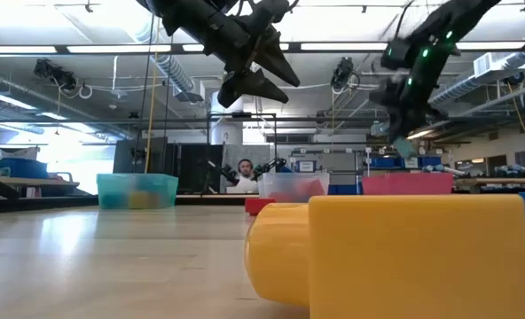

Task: Sort blocks by size
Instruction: Put the light blue block into the red bin, then put the blue 1 stud game piece into the blue bin

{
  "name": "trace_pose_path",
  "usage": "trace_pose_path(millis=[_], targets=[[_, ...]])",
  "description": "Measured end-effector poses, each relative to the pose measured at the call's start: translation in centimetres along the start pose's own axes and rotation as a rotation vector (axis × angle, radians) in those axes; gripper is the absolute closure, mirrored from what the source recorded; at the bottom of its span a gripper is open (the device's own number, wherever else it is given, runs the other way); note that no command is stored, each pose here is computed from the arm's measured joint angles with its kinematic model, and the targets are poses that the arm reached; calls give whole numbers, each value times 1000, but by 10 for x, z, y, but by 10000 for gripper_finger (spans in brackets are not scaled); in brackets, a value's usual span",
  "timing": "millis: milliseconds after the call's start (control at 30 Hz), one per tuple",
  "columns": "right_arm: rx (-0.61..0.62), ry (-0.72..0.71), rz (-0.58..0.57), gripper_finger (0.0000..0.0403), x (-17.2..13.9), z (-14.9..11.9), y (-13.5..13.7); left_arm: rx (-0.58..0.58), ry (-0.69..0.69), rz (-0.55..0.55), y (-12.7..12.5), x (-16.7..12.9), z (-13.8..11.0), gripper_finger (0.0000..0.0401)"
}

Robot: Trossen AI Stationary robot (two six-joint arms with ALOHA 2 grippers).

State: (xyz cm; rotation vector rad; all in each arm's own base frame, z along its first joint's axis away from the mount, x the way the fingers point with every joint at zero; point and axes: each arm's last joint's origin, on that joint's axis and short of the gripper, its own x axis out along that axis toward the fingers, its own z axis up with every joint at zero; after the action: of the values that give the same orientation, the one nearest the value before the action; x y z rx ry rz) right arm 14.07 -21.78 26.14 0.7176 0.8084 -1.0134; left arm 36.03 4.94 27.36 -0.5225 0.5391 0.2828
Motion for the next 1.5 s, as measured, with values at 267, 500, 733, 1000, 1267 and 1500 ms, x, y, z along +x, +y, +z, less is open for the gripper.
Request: trace_pose_path(millis=[267,500,733,1000,1267,1500], targets=[[-10,207,-52,312,57,-5,-4,-33,34,18,1,0,-3,227],[-10,216,-54,204,58,-6,-4,-31,26,48,-5,-1,-8,227],[9,276,-62,160,7,-23,0,-14,15,69,-4,-1,-7,227],[-97,474,-158,160,-36,-69,24,-11,7,71,-4,-1,-7,227],[-77,635,-180,152,-17,-119,22,-9,10,69,-5,-1,-8,227],[-72,694,-154,129,10,-150,16,0,16,57,-11,-1,-11,227]])
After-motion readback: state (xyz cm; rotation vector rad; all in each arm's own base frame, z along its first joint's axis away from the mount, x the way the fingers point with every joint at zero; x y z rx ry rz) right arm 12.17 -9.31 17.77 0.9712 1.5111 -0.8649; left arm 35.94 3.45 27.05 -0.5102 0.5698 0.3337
